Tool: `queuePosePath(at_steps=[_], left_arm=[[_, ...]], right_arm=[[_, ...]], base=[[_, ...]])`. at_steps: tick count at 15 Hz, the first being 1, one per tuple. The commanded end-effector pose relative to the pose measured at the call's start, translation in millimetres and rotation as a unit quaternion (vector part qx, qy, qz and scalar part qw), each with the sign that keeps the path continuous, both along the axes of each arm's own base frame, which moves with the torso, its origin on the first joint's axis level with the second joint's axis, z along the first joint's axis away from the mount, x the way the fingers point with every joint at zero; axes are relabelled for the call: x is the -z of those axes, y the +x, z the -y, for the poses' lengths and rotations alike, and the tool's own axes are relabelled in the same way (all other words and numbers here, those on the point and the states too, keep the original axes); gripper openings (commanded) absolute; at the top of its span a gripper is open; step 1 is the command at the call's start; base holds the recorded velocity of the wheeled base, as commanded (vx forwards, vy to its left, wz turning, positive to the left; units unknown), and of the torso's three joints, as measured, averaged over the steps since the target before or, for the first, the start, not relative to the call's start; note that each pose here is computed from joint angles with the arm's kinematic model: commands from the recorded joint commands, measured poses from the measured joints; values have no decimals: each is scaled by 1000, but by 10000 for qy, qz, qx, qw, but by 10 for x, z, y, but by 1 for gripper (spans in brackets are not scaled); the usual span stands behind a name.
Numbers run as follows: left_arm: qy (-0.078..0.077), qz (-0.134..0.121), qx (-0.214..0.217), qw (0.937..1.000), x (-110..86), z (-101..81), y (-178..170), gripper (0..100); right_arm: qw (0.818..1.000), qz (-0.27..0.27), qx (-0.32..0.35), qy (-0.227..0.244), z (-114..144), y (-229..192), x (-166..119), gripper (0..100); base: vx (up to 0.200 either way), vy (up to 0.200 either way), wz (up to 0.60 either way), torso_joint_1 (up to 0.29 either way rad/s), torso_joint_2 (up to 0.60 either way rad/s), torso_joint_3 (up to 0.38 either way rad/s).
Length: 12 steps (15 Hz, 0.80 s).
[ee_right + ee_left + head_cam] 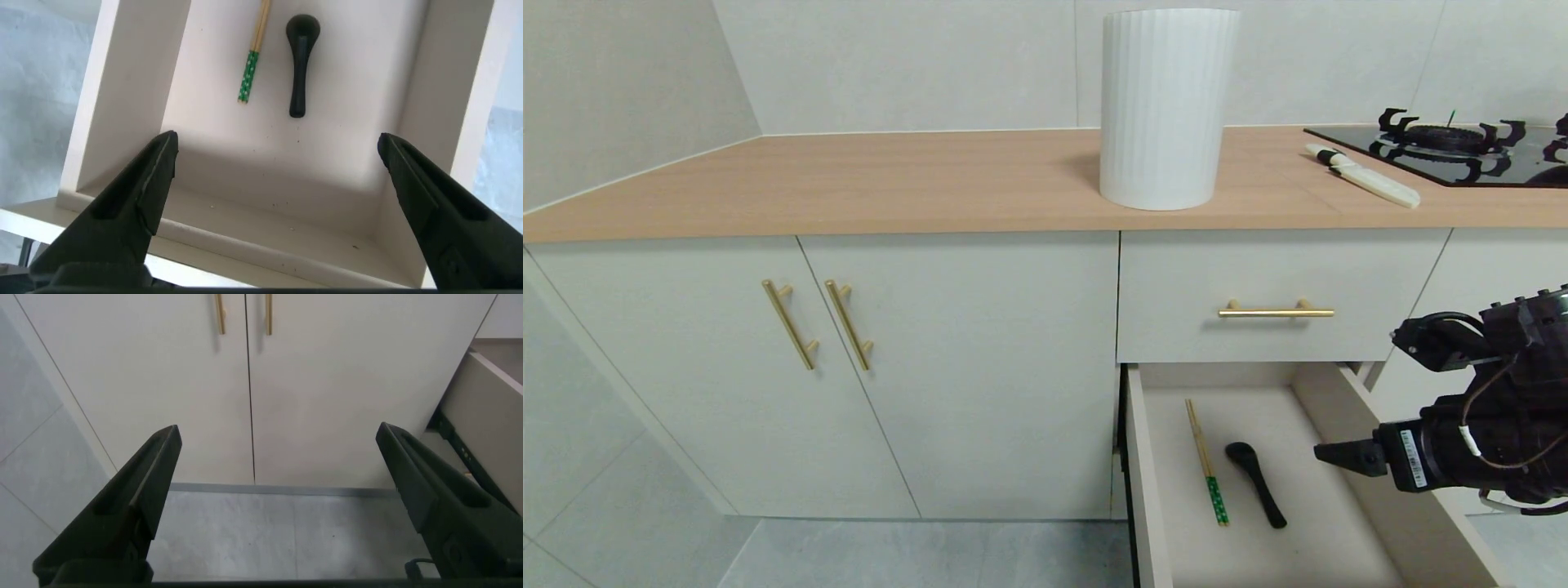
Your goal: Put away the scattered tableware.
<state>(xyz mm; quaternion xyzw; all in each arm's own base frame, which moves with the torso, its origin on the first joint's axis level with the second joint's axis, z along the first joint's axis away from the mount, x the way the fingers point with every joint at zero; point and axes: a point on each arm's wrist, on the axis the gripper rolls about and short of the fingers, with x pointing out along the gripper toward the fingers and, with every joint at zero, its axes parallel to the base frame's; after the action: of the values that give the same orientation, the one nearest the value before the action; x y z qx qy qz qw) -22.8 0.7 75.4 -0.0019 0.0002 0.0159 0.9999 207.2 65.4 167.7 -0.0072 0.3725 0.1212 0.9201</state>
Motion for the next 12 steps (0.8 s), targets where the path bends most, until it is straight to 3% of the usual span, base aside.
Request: queuePosePath(at_steps=[1,2,10,12], left_arm=[[-4,2,-3,10000,0,0,0,100],[-4,-5,-3,10000,1,0,0,100],[-4,2,-3,10000,0,0,0,100],[-4,-5,5,10000,1,0,0,100]], right_arm=[[10000,-8,-57,-4,-23,-11,5,100],[10000,1,-52,-6,-22,-14,1,100],[9998,-119,-170,-58,-61,-42,60,100],[9991,-246,-316,-160,-97,-58,132,100]], base=[[0,0,0,0,0,0],[0,0,0,0,0,0],[-200,0,0,4,3,5],[0,0,0,0,0,0]])
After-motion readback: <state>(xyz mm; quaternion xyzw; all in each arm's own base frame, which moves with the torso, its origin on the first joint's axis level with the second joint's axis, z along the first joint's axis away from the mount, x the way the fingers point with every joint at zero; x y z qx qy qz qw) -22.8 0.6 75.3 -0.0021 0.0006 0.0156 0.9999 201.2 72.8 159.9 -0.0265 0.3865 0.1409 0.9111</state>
